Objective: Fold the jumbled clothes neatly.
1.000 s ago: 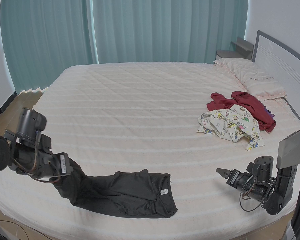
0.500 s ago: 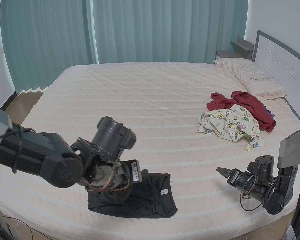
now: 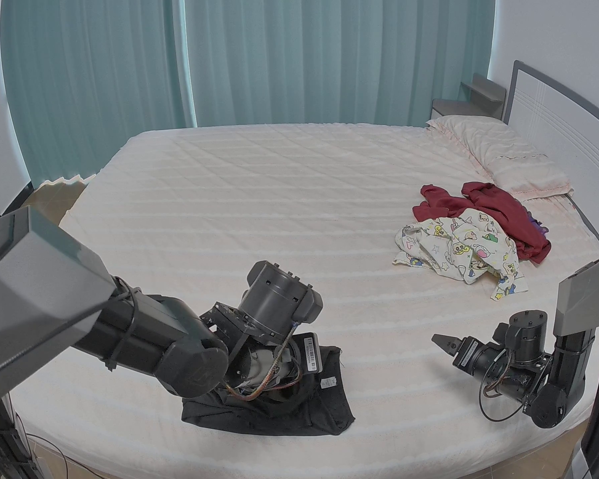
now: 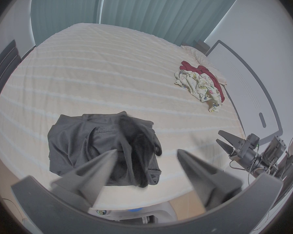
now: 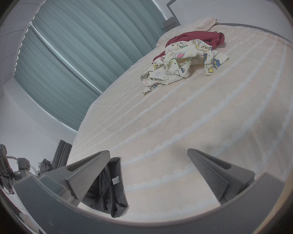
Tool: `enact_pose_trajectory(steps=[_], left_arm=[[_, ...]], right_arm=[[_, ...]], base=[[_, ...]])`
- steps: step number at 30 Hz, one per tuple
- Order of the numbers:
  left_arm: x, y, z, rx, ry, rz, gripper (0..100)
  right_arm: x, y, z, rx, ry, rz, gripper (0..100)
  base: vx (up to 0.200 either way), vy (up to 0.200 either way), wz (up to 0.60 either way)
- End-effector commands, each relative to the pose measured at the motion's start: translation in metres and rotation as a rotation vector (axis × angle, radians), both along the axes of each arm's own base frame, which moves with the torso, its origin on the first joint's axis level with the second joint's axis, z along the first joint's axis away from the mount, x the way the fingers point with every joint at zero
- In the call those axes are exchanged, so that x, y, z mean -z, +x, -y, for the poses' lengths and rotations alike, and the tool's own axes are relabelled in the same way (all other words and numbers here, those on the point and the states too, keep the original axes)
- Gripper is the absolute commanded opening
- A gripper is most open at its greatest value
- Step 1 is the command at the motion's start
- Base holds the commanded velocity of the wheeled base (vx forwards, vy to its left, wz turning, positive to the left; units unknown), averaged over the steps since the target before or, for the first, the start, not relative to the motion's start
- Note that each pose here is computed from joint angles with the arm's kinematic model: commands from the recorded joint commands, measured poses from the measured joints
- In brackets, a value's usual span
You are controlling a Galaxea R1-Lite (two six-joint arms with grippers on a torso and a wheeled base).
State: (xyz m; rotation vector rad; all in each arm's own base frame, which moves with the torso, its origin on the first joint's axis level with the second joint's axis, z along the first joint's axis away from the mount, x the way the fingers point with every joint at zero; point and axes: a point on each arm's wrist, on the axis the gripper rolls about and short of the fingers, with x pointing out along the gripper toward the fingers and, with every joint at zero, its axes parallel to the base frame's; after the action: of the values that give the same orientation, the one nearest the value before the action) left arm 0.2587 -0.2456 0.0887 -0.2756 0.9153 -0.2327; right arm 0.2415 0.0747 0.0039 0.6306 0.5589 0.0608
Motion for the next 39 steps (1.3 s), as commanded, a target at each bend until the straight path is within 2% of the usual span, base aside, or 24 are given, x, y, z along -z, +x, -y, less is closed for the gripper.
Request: enact_pose_trajectory(steps=[1, 5, 9, 13, 16, 19, 20, 21, 23, 24, 27, 32, 37, 39], left_arm=[[0.006, -0.001, 0.005, 0.009, 0.006, -0.010, 100], [0.003, -0.004, 0.010, 0.008, -0.022, 0.035, 100], [0.004, -0.006, 0.006, -0.026, -0.001, 0.057, 100], [-0.001, -0.022, -0.033, -0.072, 0.020, 0.031, 100], [-0.011, -0.035, -0.065, -0.118, 0.002, 0.043, 100], [-0.007, -0.056, -0.097, -0.152, 0.005, 0.022, 100], [-0.007, -0.059, -0.101, -0.157, 0.001, 0.022, 100], [-0.005, -0.070, -0.115, -0.178, -0.019, 0.021, 100], [-0.004, -0.077, -0.121, -0.189, -0.036, 0.016, 100], [-0.003, -0.092, -0.131, -0.209, -0.094, 0.018, 100], [-0.002, -0.108, -0.145, -0.220, -0.154, 0.002, 100], [0.006, -0.122, -0.158, -0.220, -0.180, -0.059, 100], [0.008, -0.123, -0.160, -0.224, -0.183, -0.075, 100], [0.007, -0.121, -0.159, -0.215, -0.212, -0.084, 100]], right_arm=[[0.000, 0.001, 0.000, 0.000, 0.003, 0.008, 100], [0.000, 0.000, 0.000, 0.000, 0.002, 0.006, 100], [0.000, 0.000, 0.000, 0.000, 0.002, 0.006, 100], [0.001, 0.000, -0.002, -0.006, 0.001, 0.003, 100], [0.002, -0.003, -0.004, -0.019, 0.001, -0.005, 100], [0.002, -0.005, -0.007, -0.034, 0.001, -0.009, 100], [0.002, -0.005, -0.008, -0.034, 0.000, -0.009, 100], [0.002, -0.006, -0.010, -0.039, -0.003, -0.011, 100], [0.003, -0.007, -0.010, -0.042, -0.005, -0.014, 100], [0.003, -0.008, -0.012, -0.049, -0.007, -0.016, 100], [0.004, -0.011, -0.016, -0.067, -0.009, -0.022, 100], [0.005, -0.014, -0.018, -0.081, -0.013, -0.032, 100], [0.008, -0.014, -0.019, -0.085, -0.017, -0.046, 100], [0.011, -0.014, -0.020, -0.086, -0.021, -0.055, 100]], base=[[0.000, 0.000, 0.00], [0.000, 0.000, 0.00], [0.000, 0.000, 0.00], [0.000, 0.000, 0.00], [0.000, 0.000, 0.00], [0.000, 0.000, 0.00], [0.000, 0.000, 0.00], [0.000, 0.000, 0.00], [-0.200, 0.000, 0.00], [-0.200, 0.000, 0.00], [-0.200, 0.000, 0.00], [-0.120, 0.000, 0.00], [0.000, 0.000, 0.00], [0.000, 0.000, 0.00]])
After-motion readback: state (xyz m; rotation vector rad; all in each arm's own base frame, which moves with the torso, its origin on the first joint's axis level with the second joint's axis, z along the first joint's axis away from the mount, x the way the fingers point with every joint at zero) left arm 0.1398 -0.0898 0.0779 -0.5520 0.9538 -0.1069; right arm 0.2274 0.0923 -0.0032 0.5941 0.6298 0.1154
